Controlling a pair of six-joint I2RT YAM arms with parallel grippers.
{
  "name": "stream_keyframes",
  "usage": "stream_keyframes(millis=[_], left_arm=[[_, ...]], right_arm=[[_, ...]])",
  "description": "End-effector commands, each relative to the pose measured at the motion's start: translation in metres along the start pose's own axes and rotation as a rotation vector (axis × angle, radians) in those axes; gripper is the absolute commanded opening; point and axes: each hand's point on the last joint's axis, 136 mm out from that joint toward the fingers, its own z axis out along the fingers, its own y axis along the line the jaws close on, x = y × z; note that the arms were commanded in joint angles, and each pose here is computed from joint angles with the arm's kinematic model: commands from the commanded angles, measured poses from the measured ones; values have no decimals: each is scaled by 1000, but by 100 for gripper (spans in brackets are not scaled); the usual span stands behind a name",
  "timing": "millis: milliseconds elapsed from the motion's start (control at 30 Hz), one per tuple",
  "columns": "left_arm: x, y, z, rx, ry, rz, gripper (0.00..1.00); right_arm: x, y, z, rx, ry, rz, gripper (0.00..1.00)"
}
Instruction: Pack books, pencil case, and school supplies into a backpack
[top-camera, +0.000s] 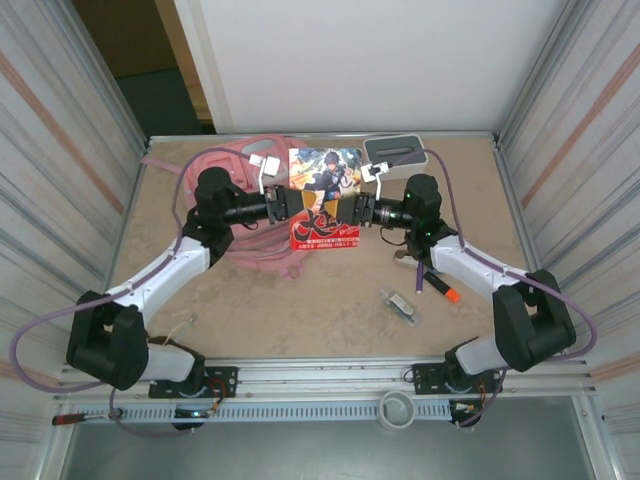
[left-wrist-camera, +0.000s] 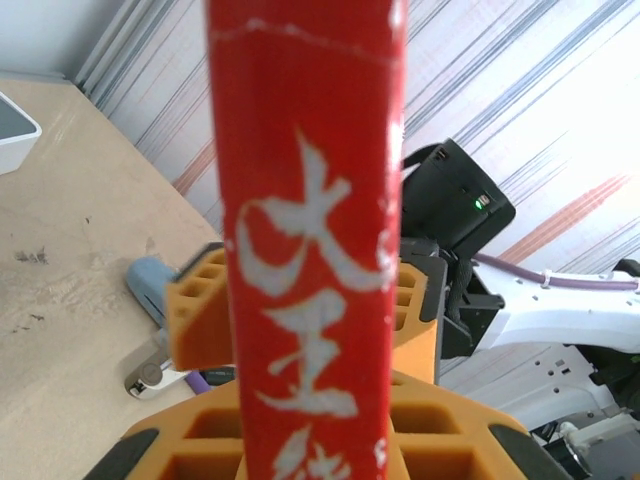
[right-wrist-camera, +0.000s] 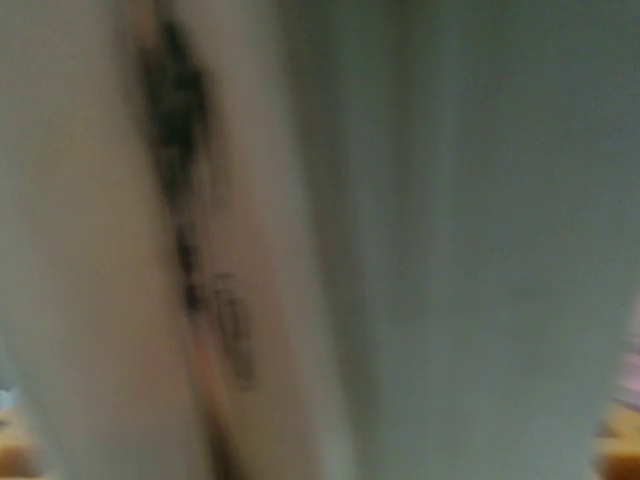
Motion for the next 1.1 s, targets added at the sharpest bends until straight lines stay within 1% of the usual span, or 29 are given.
stream_keyframes(millis=[0,33,100,133,167,200,233,267,333,400,467,533,600,800,900,1067], left_arm=[[-20,-8,-8,34,-58,58,0],[-19,1,-9,7,-57,44,5],[-16,19,-12,-53,-39,37,27],[-10,32,-15,-111,-9,37,41],[-8,44,-20,-178,8,58,48],[-2,62,-28,-289,41,75,56],[1,82,-39,-433,69,120,62],[4,99,-49,-554,99,172,66],[10,132,-76,-788,197,302,73],[18,155,-93,-912,320,423,76],[27,174,-104,-974,453,513,77],[38,190,-109,-992,574,577,77],[50,197,-107,-960,658,610,77],[76,209,-95,-865,785,686,79],[84,219,-94,-880,837,679,79],[92,234,-94,-902,892,663,78]], right_arm=[[-20,21,-7,-97,-66,-7,32],[-24,17,-10,-85,-82,4,25],[-28,9,-15,-50,-99,30,6],[-30,1,-17,-13,-104,56,0],[-32,-8,-21,30,-109,85,0],[-33,-19,-26,82,-117,116,0],[-33,-29,-34,131,-126,139,0],[-33,-36,-40,172,-133,155,0],[-32,-48,-55,257,-141,169,0],[-31,-56,-68,332,-145,175,0],[-30,-60,-78,388,-145,173,0],[-30,-62,-85,419,-144,176,0],[-28,-67,-89,440,-145,183,0],[-20,-81,-91,447,-133,238,0],[-17,-85,-91,447,-129,249,0],[-13,-88,-91,450,-125,260,0]])
